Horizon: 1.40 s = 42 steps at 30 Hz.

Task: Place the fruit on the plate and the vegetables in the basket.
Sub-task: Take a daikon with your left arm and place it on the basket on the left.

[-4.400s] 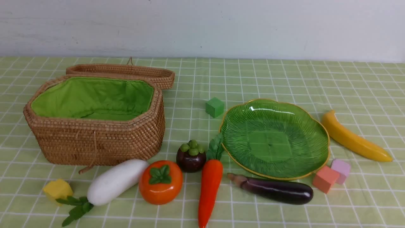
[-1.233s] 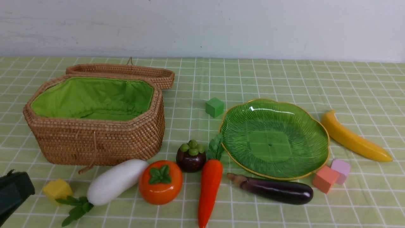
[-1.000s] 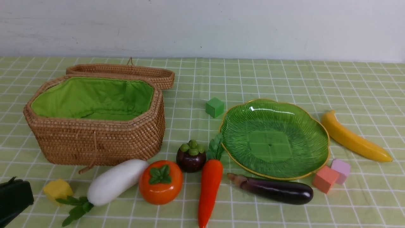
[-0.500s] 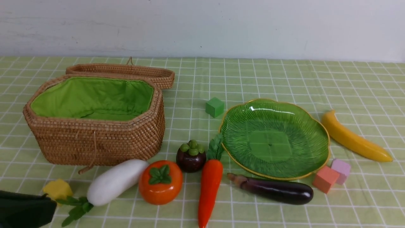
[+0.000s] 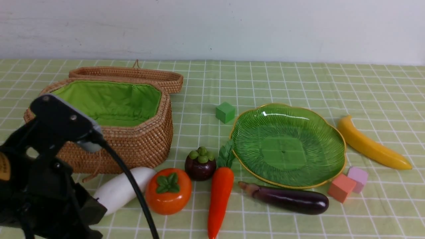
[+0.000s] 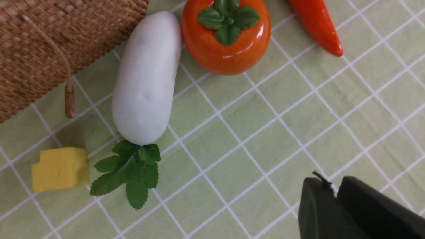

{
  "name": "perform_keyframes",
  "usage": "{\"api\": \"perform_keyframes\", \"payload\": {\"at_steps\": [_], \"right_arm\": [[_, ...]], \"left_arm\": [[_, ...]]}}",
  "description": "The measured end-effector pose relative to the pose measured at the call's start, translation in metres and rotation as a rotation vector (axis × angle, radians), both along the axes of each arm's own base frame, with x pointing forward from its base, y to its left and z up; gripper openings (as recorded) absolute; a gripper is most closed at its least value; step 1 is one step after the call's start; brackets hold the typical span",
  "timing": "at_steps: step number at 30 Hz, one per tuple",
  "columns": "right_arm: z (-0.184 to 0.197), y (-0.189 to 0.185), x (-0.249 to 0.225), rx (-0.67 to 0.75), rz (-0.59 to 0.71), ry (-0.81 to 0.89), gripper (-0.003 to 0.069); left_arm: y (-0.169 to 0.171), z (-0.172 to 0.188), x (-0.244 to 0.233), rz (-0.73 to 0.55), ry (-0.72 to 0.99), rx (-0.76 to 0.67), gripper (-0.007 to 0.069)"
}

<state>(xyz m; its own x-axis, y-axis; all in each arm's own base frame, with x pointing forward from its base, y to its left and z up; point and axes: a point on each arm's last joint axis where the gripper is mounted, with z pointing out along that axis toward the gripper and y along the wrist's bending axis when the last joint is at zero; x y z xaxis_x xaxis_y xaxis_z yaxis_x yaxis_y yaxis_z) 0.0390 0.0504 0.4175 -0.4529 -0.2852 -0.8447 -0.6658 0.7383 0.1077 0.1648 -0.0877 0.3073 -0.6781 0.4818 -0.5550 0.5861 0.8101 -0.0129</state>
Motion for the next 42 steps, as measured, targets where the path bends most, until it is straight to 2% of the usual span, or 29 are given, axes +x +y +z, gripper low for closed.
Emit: {"api": "perform_keyframes", "payload": {"at_steps": [5, 11, 14, 15, 21, 25, 36, 42], "right_arm": [[0.0, 0.0, 0.0, -0.013, 0.012, -0.007, 0.0054], [0.001, 0.0, 0.0, -0.016, 0.022, -0.026, 0.0061], [0.005, 0.002, 0.002, 0.026, 0.011, -0.069, 0.0064], [0.005, 0.002, 0.002, 0.027, 0.011, -0.068, 0.0064], [0.013, 0.004, 0.005, 0.089, 0.011, -0.135, 0.0069], [0.013, 0.005, 0.004, 0.095, 0.022, -0.138, 0.0075], [0.012, 0.005, 0.004, 0.086, 0.029, -0.13, 0.0079], [0.012, 0.005, 0.004, 0.086, 0.031, -0.127, 0.0086]], "left_arm": [[-0.001, -0.01, 0.014, -0.009, 0.021, 0.029, 0.0113], [0.002, -0.01, 0.025, -0.021, -0.053, 0.022, 0.0141], [-0.001, -0.016, 0.034, -0.047, -0.07, 0.042, 0.0213], [-0.001, -0.016, 0.034, -0.048, -0.072, 0.042, 0.0213], [-0.007, -0.045, 0.059, -0.064, -0.009, 0.111, 0.0446], [-0.009, -0.063, 0.075, -0.077, -0.017, 0.168, 0.054], [-0.009, -0.106, 0.106, -0.053, -0.009, 0.299, 0.0571], [-0.009, -0.113, 0.113, -0.038, -0.022, 0.328, 0.0572]]}}
